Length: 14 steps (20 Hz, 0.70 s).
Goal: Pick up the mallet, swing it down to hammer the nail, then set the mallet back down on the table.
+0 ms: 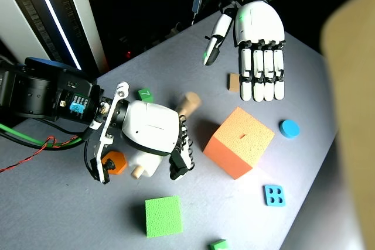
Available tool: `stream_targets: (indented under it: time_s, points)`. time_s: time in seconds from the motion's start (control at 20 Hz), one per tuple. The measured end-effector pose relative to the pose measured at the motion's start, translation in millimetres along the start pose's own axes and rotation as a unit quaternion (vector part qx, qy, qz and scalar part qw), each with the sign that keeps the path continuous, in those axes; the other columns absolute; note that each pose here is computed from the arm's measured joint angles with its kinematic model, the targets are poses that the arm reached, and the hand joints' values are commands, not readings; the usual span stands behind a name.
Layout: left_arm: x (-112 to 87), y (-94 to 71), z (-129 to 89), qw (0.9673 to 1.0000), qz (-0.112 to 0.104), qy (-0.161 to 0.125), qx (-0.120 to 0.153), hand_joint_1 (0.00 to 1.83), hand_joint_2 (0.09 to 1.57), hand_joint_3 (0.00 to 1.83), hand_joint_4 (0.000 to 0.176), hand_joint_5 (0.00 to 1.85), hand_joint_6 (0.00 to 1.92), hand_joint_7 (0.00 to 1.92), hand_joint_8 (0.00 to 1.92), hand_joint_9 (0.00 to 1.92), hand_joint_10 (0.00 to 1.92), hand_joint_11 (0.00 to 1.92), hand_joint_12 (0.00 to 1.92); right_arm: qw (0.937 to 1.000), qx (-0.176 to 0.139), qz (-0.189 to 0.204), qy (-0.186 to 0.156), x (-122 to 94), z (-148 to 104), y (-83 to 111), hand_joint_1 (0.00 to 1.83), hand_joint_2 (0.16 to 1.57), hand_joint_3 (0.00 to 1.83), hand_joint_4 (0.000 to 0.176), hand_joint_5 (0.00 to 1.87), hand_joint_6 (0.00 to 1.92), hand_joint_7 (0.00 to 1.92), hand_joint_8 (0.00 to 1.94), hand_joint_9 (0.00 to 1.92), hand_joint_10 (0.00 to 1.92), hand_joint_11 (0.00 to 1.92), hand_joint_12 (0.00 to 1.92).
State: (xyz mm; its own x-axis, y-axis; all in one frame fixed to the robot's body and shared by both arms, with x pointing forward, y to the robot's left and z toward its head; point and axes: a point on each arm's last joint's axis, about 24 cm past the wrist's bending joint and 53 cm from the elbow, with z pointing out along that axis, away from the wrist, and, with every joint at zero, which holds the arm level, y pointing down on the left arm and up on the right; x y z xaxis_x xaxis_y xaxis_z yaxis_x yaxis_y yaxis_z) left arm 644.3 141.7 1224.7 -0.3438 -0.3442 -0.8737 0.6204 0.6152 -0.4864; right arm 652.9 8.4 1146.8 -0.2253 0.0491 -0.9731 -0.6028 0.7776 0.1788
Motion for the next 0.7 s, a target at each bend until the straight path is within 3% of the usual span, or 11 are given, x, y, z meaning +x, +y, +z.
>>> stream_targets:
  time_s: [0.4,0.5,0.7]
  points:
    - [0.6,1.2,0.2,1.0,0.0,0.002,-0.003,0.0,1.26,0.0,0.0,0.0,0.0,0.0,0.0,0.0,0.0,0.0,0.0,1.0,0.004,-0.004,-0.008,-15.1,-10.6,-7.6,0.68,1.07,0.0,0.0,0.9,0.0,1.01,0.0,0.98,0.02,0.57,0.86]
    - [0.6,1.3,0.2,1.0,-0.001,0.002,-0.003,0.0,1.26,0.0,0.0,0.0,0.0,0.0,0.0,0.0,0.0,0.0,0.0,0.9999,0.003,-0.001,-0.016,-26.6,-18.6,-7.0,0.67,1.08,0.0,0.0,0.89,0.0,1.0,0.0,0.98,0.02,0.56,0.86]
    - [0.1,1.6,0.5,1.0,-0.001,0.001,-0.004,0.0,1.25,0.0,0.0,0.0,0.0,0.0,0.0,0.0,0.0,0.0,0.0,0.9977,0.001,0.043,-0.052,-72.4,-46.5,-5.8,0.66,1.07,0.0,0.0,0.89,0.0,0.99,0.0,0.97,0.01,0.55,0.91]
